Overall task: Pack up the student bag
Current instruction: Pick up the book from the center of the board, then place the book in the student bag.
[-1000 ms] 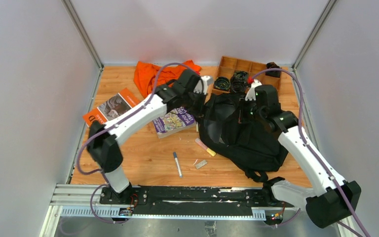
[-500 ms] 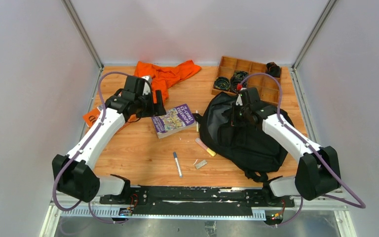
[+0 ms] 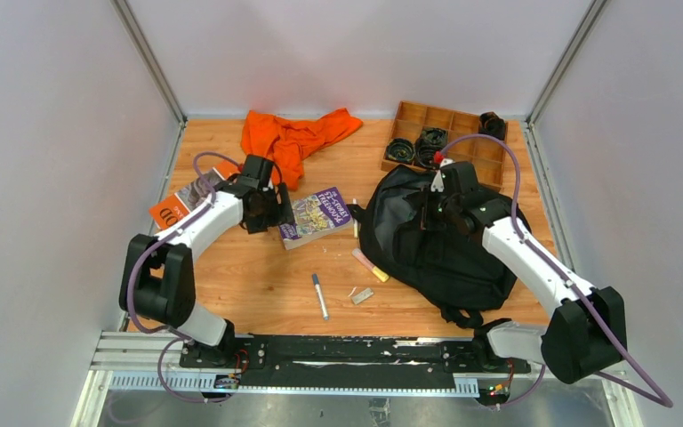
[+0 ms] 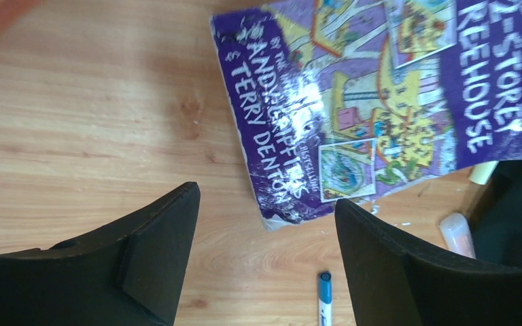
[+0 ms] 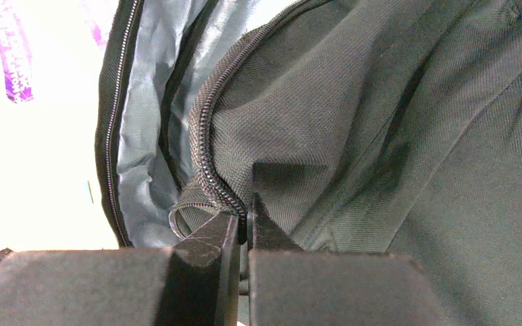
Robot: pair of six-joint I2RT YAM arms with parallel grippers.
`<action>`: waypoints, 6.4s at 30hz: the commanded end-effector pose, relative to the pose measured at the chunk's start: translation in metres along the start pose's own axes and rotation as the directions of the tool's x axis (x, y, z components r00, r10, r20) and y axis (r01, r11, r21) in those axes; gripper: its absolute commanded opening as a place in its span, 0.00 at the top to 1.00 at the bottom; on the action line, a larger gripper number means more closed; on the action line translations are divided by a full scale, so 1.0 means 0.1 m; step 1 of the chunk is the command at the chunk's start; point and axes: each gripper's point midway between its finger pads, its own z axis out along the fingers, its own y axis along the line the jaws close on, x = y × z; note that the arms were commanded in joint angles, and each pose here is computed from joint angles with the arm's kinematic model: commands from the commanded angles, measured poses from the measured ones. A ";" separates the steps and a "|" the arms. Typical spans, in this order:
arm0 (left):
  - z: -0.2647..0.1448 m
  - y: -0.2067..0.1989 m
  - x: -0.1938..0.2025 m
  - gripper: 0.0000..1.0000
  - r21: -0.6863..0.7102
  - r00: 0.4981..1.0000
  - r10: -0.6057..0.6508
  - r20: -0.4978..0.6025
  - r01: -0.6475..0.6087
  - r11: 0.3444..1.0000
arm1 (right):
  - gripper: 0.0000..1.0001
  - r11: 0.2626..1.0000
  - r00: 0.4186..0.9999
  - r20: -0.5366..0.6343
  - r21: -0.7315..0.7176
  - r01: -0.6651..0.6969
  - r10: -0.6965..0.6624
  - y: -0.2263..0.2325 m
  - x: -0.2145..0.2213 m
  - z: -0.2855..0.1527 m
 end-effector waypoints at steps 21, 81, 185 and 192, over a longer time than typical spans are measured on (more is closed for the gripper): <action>0.30 0.21 0.10 1.00 -0.018 0.979 -0.196 0.049 0.197 0.980 | 1.00 0.998 0.999 -0.041 -0.060 -0.026 0.023 0.06 0.19 -0.08; -3.46 -1.35 -0.58 1.00 0.872 0.920 -0.128 0.370 -0.296 0.391 | 0.22 0.056 0.991 0.111 -0.992 0.116 -0.079 2.16 -0.68 -1.22; -2.02 -0.57 -0.30 1.00 0.458 0.929 0.085 0.359 -0.254 0.852 | 0.17 0.999 1.000 -0.004 0.047 0.016 -0.016 0.58 -0.47 0.20; -2.09 -0.62 -0.28 1.00 0.494 0.918 0.054 0.393 -0.261 0.829 | 0.17 0.996 0.999 -0.050 0.086 0.010 -0.006 0.59 -0.51 0.48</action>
